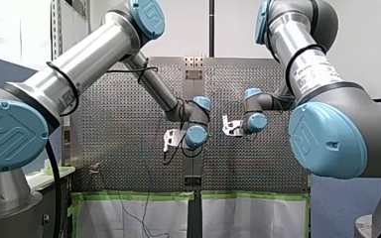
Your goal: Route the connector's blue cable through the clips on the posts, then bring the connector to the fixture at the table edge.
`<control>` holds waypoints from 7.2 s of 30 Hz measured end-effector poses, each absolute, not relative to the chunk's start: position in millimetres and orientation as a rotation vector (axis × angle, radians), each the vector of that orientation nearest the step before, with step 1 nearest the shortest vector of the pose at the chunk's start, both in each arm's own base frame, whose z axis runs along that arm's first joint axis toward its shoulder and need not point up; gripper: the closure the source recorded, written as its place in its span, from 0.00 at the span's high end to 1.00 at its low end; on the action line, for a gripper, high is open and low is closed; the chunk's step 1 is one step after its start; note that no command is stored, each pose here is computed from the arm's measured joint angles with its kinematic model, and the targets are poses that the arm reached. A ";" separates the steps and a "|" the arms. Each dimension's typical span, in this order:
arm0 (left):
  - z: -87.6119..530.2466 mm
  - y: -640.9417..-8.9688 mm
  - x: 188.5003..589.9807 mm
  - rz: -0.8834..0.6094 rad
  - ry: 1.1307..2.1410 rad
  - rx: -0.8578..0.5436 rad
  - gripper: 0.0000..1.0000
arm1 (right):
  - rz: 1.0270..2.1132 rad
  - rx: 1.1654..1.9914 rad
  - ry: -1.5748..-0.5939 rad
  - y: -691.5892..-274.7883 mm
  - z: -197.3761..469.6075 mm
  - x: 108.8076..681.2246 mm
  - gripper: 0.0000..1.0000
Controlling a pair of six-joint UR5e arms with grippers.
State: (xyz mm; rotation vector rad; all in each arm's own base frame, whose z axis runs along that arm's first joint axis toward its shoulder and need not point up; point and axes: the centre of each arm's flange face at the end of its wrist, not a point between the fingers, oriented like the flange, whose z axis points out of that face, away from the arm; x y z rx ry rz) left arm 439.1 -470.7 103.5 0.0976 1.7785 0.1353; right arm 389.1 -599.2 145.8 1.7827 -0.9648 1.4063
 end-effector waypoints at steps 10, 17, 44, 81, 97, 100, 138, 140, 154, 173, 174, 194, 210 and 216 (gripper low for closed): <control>125.7 -473.0 443.7 0.135 1.712 0.031 1.00 | 1.406 1.791 -0.964 -597.7 145.4 390.3 0.00; 130.8 -478.8 443.2 0.129 1.688 0.013 1.00 | 1.404 1.794 -0.966 -597.4 145.2 390.0 0.00; 125.6 -532.3 375.9 -0.033 1.743 0.202 1.00 | 1.410 1.797 -0.973 -597.7 144.9 389.1 0.00; 130.2 -516.5 376.6 0.023 1.722 0.097 1.00 | 1.415 1.806 -0.973 -596.4 144.6 390.1 0.00; 169.1 -497.0 351.0 -0.074 1.642 0.029 1.00 | 1.419 1.806 -0.983 -598.3 144.6 386.8 0.00; 175.6 -492.5 349.3 -0.110 1.627 0.006 1.00 | 1.420 1.808 -0.984 -598.0 144.2 386.8 0.00; 251.5 -441.7 276.8 -0.637 1.433 -0.151 1.00 | 1.426 1.825 -0.988 -596.6 143.6 386.7 0.00; 253.3 -435.0 271.8 -0.634 1.434 -0.160 1.00 | 1.426 1.826 -0.989 -596.4 143.6 386.7 0.00; 235.4 -399.5 243.9 -0.587 1.481 -0.166 1.00 | 1.423 1.829 -0.991 -596.2 143.3 386.3 0.00; 163.9 -357.5 210.0 -0.481 1.634 -0.103 1.00 | 1.422 1.830 -0.991 -596.2 143.1 386.2 0.00; 160.3 -355.4 208.5 -0.475 1.640 -0.099 1.00 | 1.422 1.829 -0.991 -596.3 143.2 386.2 0.00; 119.0 -316.9 170.2 -0.455 1.712 0.010 1.00 | 1.326 1.726 -1.076 -603.7 186.1 351.4 0.00; 103.4 -290.7 151.3 -0.370 1.749 0.045 1.00 | 1.295 1.570 -1.140 -595.2 252.6 322.6 0.00; 103.3 -290.1 152.1 -0.365 1.749 0.047 1.00 | 1.241 1.518 -1.130 -597.6 285.7 296.1 0.00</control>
